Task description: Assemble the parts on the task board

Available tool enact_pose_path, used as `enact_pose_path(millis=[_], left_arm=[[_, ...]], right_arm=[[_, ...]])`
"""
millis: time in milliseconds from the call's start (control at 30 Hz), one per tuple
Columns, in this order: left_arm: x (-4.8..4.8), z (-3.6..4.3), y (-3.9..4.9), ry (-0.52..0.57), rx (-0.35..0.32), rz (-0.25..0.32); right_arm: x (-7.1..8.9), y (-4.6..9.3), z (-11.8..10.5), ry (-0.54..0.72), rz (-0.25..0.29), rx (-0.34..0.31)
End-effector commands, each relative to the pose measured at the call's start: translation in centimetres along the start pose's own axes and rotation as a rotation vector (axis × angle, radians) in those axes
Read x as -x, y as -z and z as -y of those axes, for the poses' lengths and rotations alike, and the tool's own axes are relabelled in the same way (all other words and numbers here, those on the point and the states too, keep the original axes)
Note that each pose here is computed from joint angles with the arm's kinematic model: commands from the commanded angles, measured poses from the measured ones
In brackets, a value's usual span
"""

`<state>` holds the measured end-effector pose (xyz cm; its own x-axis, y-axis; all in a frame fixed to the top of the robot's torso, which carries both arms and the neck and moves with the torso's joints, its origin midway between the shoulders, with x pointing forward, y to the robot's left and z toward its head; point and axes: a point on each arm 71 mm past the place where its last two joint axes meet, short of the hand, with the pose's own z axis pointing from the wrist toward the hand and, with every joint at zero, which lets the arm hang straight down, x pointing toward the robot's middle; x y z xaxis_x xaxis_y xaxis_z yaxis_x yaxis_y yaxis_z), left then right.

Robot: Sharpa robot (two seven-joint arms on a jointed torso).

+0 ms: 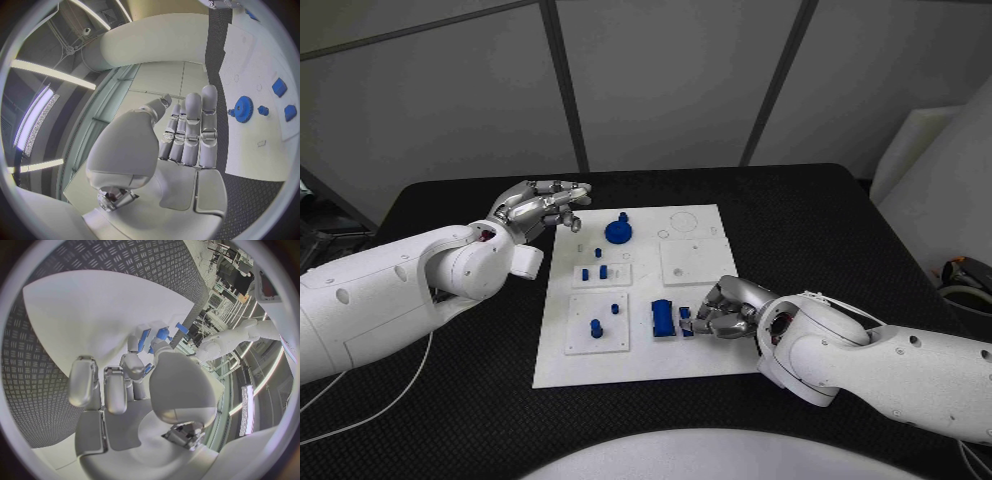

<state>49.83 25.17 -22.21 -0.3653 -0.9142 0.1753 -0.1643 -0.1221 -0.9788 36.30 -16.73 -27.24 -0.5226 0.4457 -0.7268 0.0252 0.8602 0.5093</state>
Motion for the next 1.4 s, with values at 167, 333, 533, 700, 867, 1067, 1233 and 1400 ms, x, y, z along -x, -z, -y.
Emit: enact_pose_path(millis=[167,333,533,700,867,1067,1233,1400], left_arm=[[-0.07,0.10,-0.05,0.000,-0.004,-0.010],[0.01,0.05,-0.08,0.000,-0.005,-0.007],[0.03,-0.33,-0.29,0.001,-0.005,-0.001],[0.09,-0.84,-0.64,0.013,0.002,0.019],[0.29,-1.23,-1.33,0.021,-0.020,0.079],[0.77,-1.43,-2.11,0.024,-0.094,0.204],[0.76,-1.60,-2.65,0.015,-0.136,0.253],[0.42,-2.07,-3.11,0.018,-0.144,0.278]], right_arm=[[1.3,0.2,0.1,-0.067,0.073,0.133],[3.6,-0.4,0.3,-0.208,0.125,0.225],[8.0,-2.7,0.9,-0.541,0.166,0.317],[10.1,-5.0,1.4,-0.704,0.158,0.373],[11.0,-7.8,1.9,-0.793,0.174,0.402],[11.6,-11.1,2.7,-0.861,0.233,0.404],[11.7,-12.7,2.8,-0.878,0.266,0.408],[11.5,-13.7,2.4,-0.884,0.271,0.420]])
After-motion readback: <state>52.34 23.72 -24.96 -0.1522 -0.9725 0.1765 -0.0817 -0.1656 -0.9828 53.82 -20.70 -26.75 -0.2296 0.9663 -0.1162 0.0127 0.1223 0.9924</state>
